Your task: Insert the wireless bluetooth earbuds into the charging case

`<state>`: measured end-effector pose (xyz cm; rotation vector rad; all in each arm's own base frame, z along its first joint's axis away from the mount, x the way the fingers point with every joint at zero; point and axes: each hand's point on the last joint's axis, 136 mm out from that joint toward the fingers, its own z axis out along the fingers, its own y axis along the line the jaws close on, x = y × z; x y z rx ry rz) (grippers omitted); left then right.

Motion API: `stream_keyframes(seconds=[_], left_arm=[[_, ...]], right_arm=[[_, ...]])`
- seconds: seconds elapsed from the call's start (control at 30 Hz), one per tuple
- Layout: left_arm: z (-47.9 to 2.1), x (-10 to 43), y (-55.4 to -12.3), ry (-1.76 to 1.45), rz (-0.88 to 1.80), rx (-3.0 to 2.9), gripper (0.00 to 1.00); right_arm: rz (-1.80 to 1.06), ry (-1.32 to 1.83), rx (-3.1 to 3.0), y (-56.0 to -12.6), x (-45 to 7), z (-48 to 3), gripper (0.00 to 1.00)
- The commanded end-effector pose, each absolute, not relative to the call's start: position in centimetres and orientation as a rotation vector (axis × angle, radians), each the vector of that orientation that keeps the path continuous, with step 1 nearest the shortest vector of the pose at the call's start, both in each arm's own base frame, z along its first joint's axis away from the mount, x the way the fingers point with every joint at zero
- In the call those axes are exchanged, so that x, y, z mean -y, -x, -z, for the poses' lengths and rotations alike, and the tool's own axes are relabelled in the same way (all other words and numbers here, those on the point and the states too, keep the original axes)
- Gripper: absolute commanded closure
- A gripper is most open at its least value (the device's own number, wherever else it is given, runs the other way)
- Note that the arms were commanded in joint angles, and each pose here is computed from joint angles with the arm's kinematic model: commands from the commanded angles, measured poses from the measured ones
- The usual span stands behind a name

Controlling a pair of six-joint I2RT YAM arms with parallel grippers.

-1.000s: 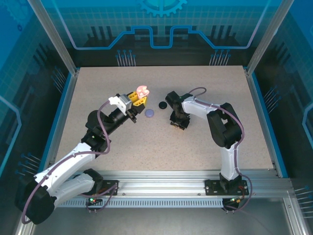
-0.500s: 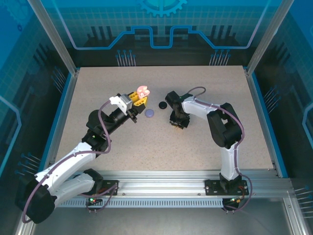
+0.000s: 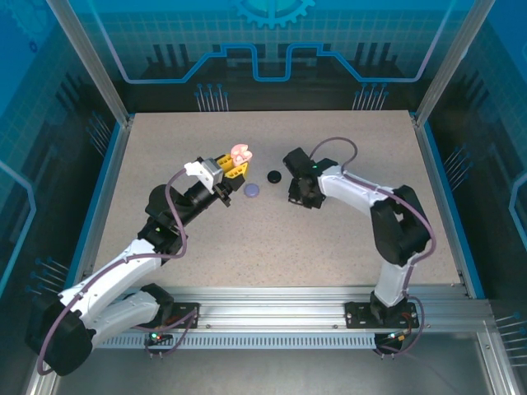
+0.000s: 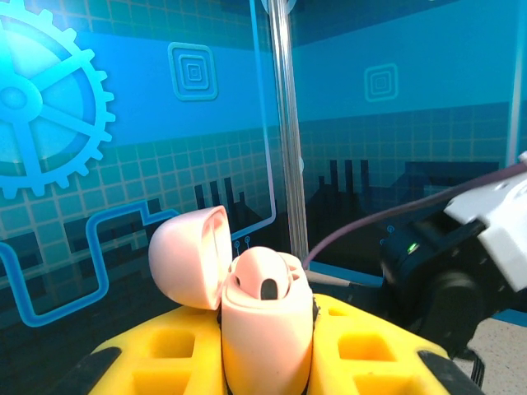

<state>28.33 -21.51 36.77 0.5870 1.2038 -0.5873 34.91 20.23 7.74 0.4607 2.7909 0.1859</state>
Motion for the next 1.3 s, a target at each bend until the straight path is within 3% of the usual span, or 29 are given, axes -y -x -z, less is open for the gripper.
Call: stream_keyframes(seconds=[0.0, 0.33, 0.7, 0.97, 1.27], left_arm=[[-38.4, 21.6, -27.8, -0.573, 0.618, -1.158, 1.00], [-38.4, 21.9, -27.4, -0.598, 0.637, -1.160, 1.00], [-37.5, 22.6, -28.1, -0.648, 0.607, -1.171, 1.00], [-37.2, 23.3, -29.2, -0.648, 0.619, -1.186, 1.00], [-37.4, 23.7, -29.4, -0.653, 0.630, -1.185, 1.00]], right_arm=[[-0.277, -0.340, -2.657, -35.8, -20.9, -12.5, 0.82], [-0.552, -0.145, -2.373, -35.7, -22.2, -26.7, 0.81], [-0.775, 0.080, -2.100, -32.2, -24.7, -39.9, 0.81], [-0.847, 0.195, -2.043, -29.7, -27.7, -42.6, 0.81], [-0.815, 0.274, -2.073, -28.9, -30.2, -41.4, 0.81]])
